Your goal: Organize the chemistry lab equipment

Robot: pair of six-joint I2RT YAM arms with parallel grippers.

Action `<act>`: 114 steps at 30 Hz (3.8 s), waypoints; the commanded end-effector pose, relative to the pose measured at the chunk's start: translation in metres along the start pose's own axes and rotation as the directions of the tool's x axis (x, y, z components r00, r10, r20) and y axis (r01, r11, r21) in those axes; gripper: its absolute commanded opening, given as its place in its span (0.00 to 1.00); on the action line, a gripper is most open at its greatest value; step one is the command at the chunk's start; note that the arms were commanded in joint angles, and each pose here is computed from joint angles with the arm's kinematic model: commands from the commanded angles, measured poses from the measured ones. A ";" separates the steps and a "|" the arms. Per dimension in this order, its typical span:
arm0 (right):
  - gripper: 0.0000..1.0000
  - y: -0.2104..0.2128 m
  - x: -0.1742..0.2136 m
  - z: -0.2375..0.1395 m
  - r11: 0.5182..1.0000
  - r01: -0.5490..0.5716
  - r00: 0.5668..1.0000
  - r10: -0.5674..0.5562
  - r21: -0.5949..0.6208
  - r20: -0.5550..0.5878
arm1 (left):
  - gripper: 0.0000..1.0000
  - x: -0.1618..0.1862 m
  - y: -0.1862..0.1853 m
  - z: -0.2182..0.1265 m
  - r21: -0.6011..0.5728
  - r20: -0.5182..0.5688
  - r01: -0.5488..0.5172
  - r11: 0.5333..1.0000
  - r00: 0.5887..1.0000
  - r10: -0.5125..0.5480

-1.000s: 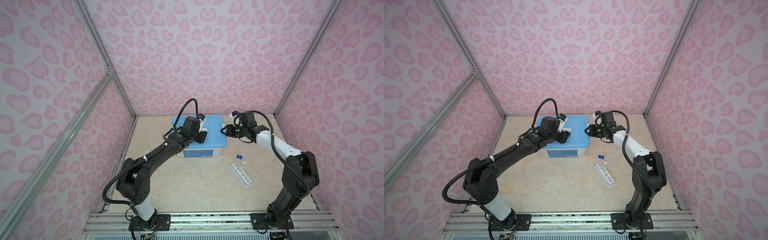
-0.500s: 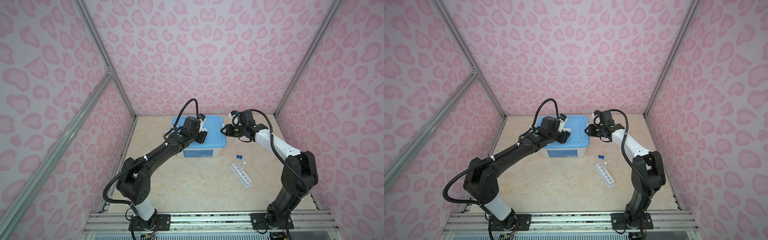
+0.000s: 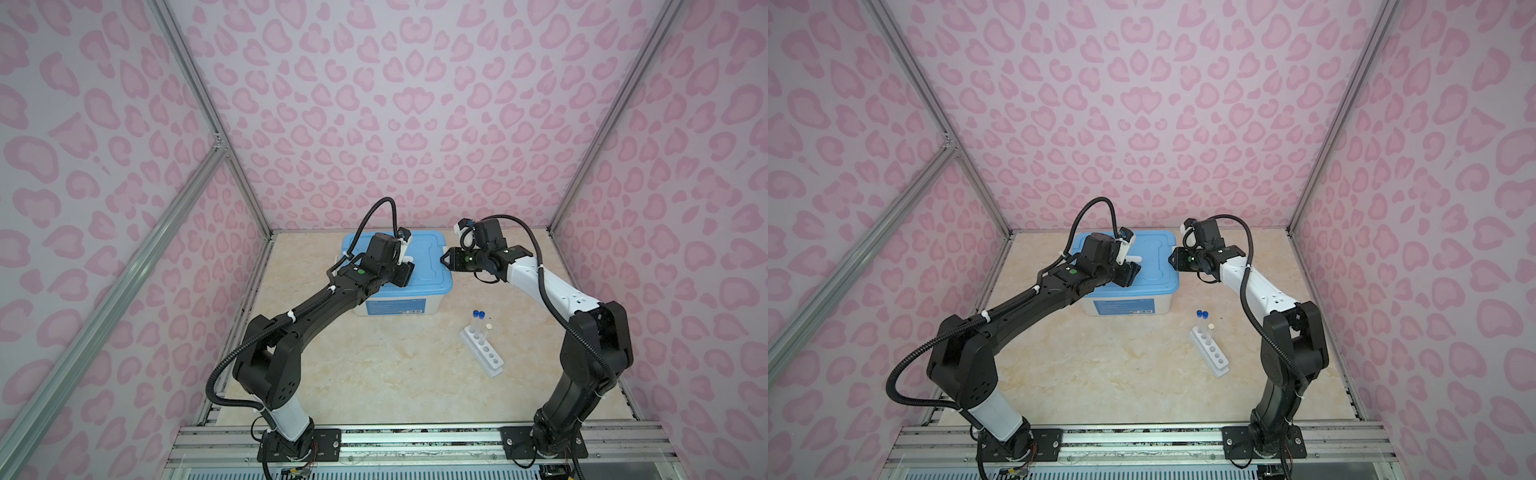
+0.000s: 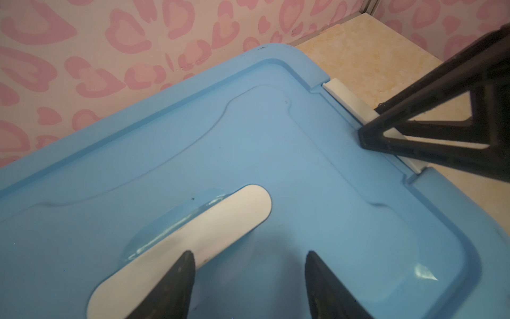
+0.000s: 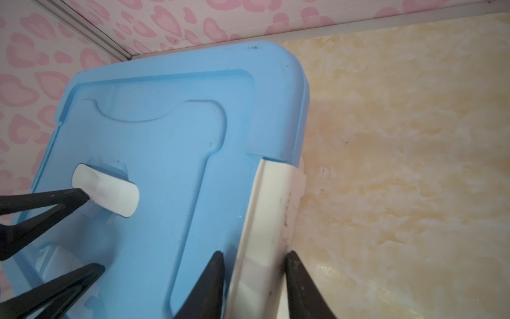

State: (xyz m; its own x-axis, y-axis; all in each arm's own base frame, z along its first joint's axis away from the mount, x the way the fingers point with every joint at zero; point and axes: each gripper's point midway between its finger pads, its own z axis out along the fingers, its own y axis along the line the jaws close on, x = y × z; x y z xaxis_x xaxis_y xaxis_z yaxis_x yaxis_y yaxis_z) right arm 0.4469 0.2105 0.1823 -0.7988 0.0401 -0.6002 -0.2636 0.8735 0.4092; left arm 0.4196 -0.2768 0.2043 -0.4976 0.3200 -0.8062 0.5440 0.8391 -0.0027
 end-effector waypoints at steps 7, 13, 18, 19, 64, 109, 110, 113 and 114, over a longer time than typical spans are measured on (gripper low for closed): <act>0.37 -0.012 0.028 0.000 0.998 -0.004 0.993 0.011 0.059 -0.117 | 0.65 -0.009 -0.002 -0.002 0.008 0.033 0.010 1.000 0.999 -0.010; 0.37 -0.004 0.012 -0.008 0.999 0.017 0.996 -0.013 0.049 -0.090 | 0.66 -0.014 -0.003 -0.005 0.014 0.048 0.011 1.000 0.999 -0.012; 0.37 -0.001 0.005 -0.012 0.998 0.034 0.996 -0.030 0.045 -0.082 | 0.66 -0.019 -0.002 -0.009 0.013 0.061 0.011 1.000 0.998 -0.012; 0.37 0.000 0.005 -0.012 0.998 0.038 0.996 -0.034 0.043 -0.084 | 0.66 -0.018 -0.002 -0.009 0.013 0.059 0.011 1.000 0.998 -0.011; 0.39 0.174 -0.014 0.024 0.885 0.439 0.895 -0.446 -0.153 -0.008 | 0.70 -0.025 0.107 -0.123 0.107 0.324 0.442 0.890 0.831 -0.452; 0.44 0.176 0.045 0.093 0.811 0.571 0.804 -0.584 -0.128 -0.112 | 0.86 0.044 0.189 -0.088 0.220 0.238 0.723 0.655 0.612 -0.754; 0.44 0.176 0.046 0.093 0.812 0.570 0.805 -0.583 -0.128 -0.112 | 0.86 0.045 0.189 -0.086 0.218 0.232 0.725 0.653 0.611 -0.756; 0.44 0.175 0.048 0.092 0.813 0.568 0.806 -0.581 -0.130 -0.114 | 0.87 0.051 0.190 -0.078 0.214 0.209 0.736 0.643 0.608 -0.766; 0.44 0.175 0.048 0.092 0.814 0.567 0.807 -0.580 -0.130 -0.113 | 0.88 0.052 0.190 -0.076 0.213 0.203 0.738 0.640 0.607 -0.768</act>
State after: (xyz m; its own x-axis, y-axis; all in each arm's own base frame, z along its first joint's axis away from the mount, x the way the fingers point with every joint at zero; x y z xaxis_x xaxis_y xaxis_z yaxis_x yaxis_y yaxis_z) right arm 0.4264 0.4242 0.1937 -0.4686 -0.4816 -0.7406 -0.7597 0.6475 0.0597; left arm 0.4419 -0.0653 0.2046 -0.5825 -0.5551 -0.5938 0.1001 0.6759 -0.7301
